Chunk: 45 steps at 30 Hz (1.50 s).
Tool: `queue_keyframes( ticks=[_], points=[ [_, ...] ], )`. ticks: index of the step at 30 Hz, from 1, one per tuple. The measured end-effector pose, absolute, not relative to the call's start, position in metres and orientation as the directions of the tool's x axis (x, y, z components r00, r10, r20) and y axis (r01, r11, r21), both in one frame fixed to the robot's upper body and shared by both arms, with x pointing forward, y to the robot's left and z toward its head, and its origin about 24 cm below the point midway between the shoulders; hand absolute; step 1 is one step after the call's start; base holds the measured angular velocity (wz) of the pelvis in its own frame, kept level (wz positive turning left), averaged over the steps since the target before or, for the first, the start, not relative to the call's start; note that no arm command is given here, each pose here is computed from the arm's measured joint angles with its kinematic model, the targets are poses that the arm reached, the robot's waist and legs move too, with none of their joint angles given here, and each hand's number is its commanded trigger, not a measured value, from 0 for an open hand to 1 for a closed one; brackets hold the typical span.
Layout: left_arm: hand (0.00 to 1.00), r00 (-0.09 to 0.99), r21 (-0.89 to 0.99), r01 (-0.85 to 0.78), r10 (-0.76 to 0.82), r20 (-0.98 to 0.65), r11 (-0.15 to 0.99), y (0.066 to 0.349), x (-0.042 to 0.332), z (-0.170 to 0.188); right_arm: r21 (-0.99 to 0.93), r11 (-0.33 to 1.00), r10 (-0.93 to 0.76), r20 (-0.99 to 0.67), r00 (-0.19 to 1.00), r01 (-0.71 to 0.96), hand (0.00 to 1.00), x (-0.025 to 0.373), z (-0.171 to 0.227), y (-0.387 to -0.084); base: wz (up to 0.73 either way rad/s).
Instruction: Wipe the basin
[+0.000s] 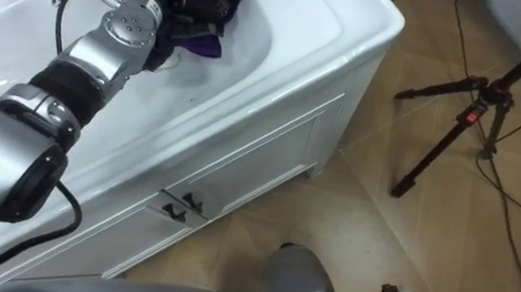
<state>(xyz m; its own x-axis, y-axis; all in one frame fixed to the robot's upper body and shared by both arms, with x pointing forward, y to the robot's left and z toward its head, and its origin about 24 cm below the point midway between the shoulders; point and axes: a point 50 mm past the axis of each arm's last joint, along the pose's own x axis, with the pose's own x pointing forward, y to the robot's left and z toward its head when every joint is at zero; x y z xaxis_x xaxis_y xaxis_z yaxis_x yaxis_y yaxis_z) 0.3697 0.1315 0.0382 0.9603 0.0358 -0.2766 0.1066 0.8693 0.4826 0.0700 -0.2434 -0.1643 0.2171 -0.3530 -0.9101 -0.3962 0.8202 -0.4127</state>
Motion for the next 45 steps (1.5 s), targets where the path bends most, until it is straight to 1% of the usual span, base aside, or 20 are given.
queue_keyframes(
  ticks=[9,12,14,19,21,23,26,30,33,36,39,45],
  points=[
    [1.0,0.945,0.57,0.166,0.036,-0.326,0.805,0.135,0.355,0.014,-0.402,0.821,-0.356,-0.915,0.188,-0.405,0.0,0.061,-0.166,-0.244,-0.01],
    [1.0,0.924,0.576,0.189,0.056,-0.379,0.795,0.141,0.345,-0.002,-0.396,0.828,-0.358,-0.918,0.171,-0.396,0.0,0.056,-0.166,-0.244,-0.14],
    [1.0,0.9,0.584,0.209,0.079,-0.428,0.785,0.148,0.336,-0.016,-0.393,0.833,-0.361,-0.92,0.155,-0.391,0.0,0.052,-0.167,-0.244,-0.16],
    [1.0,0.86,0.601,0.222,0.136,-0.492,0.768,0.169,0.311,-0.044,-0.389,0.844,-0.366,-0.921,0.135,-0.368,0.0,0.045,-0.167,-0.246,-0.11],
    [1.0,0.832,0.586,0.203,0.177,-0.525,0.785,0.18,0.297,-0.057,-0.388,0.852,-0.371,-0.921,0.118,-0.352,0.0,0.038,-0.167,-0.248,-0.04],
    [1.0,0.794,0.566,0.162,0.234,-0.561,0.808,0.196,0.282,-0.069,-0.384,0.866,-0.371,-0.923,0.104,-0.321,0.0,0.033,-0.167,-0.248,0.02],
    [1.0,0.759,0.566,0.132,0.285,-0.586,0.814,0.214,0.263,-0.081,-0.388,0.881,-0.377,-0.921,0.092,-0.27,0.0,0.027,-0.167,-0.25,0.01],
    [1.0,0.741,0.579,0.096,0.33,-0.585,0.809,0.226,0.252,-0.086,-0.39,0.893,-0.384,-0.921,0.071,-0.226,0.0,0.018,-0.167,-0.252,0.07],
    [1.0,0.748,0.632,0.123,0.346,-0.566,0.765,0.234,0.251,-0.084,-0.393,0.897,-0.385,-0.92,0.078,-0.203,0.0,0.015,-0.166,-0.252,0.0],
    [1.0,0.759,0.699,0.155,0.369,-0.537,0.698,0.242,0.248,-0.083,-0.402,0.9,-0.394,-0.916,0.079,-0.17,0.0,0.016,-0.165,-0.255,0.0],
    [1.0,0.76,0.756,0.192,0.392,-0.518,0.626,0.254,0.238,-0.084,-0.414,0.9,-0.41,-0.91,0.058,-0.133,0.0,0.008,-0.164,-0.259,0.0],
    [1.0,0.737,0.81,0.187,0.465,-0.49,0.556,0.279,0.228,-0.081,-0.443,0.892,-0.441,-0.897,0.038,-0.095,0.0,0.002,-0.16,-0.272,0.0]
  ],
)
